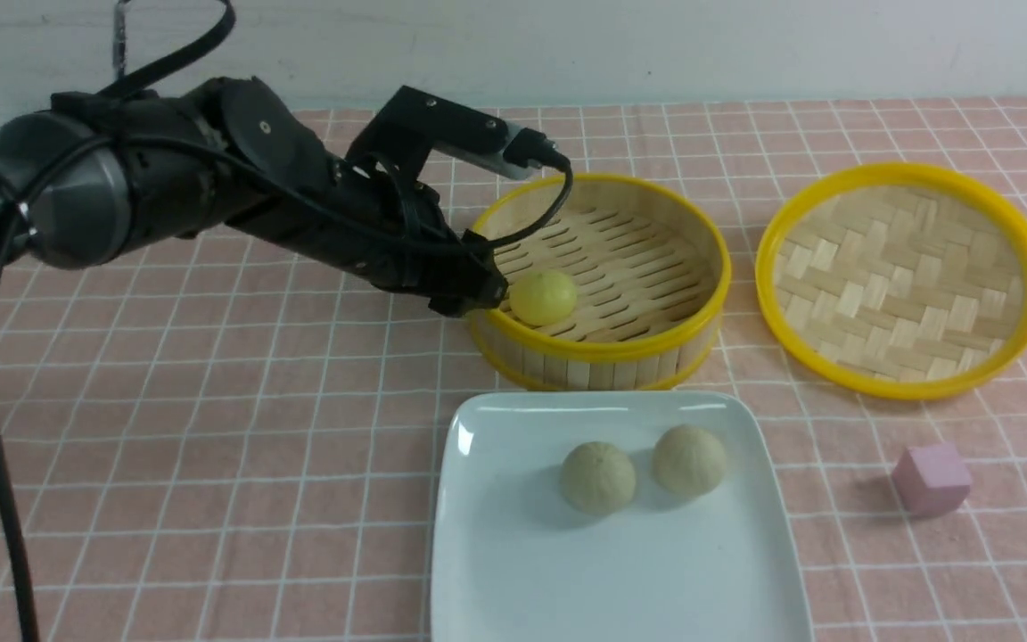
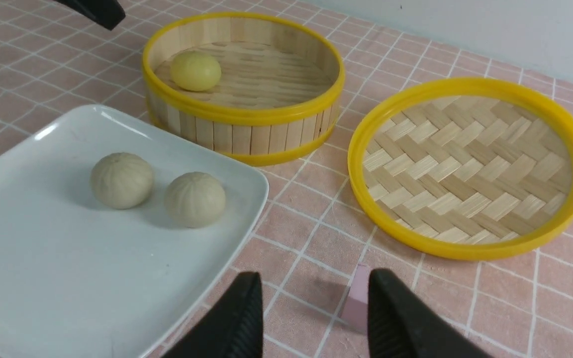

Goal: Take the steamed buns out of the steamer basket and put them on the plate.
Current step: Use the left arm to grab the steamed stuffed bun that is closest to it

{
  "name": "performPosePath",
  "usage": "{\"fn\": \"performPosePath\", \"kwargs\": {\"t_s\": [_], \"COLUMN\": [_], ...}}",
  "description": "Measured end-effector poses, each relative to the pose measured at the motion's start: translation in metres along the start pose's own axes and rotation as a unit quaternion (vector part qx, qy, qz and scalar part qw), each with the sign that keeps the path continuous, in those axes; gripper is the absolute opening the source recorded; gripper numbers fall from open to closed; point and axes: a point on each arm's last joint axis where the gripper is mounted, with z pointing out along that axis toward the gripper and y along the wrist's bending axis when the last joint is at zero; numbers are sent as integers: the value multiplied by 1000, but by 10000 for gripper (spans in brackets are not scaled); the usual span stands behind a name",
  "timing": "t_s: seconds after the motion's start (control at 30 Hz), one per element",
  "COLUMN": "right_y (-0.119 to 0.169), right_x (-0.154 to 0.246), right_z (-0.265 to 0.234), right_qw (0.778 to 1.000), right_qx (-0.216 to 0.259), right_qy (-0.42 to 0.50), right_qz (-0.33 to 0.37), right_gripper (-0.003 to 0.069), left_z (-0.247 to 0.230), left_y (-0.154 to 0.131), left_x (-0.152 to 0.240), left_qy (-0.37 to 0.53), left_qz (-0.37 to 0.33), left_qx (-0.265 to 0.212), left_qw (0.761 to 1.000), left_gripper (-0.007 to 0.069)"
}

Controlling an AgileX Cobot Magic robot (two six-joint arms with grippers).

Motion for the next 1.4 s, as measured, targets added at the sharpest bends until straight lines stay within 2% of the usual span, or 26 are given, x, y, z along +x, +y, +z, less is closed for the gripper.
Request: {"fn": "performPosePath", "kwargs": {"t_s": [0.37,0.67,1.3,1.4], "right_y": [0,1,1,1], "right_x": [0,1,1,1], "right_z": [0,0,0,0], "right_qw": [1000,1000,1000,1000], "right_qx": [-3,-6,-6,-6], "right_qy": [2,5,6,6], "right_qz": [4,10,10,10], "right_gripper": [312,312,312,312], "left_z": [29,49,80,83], "left_y": [-31,-21,-16,-15], "left_x": [-22,-15,-5,-5], "left_qy": [-26,-22,-31,-43], "left_qz": [75,141,167,167], "left_qx": [4,-40,-65,-75], "left_qw": [997,989,983,982], "left_gripper": [484,484,484,463]}}
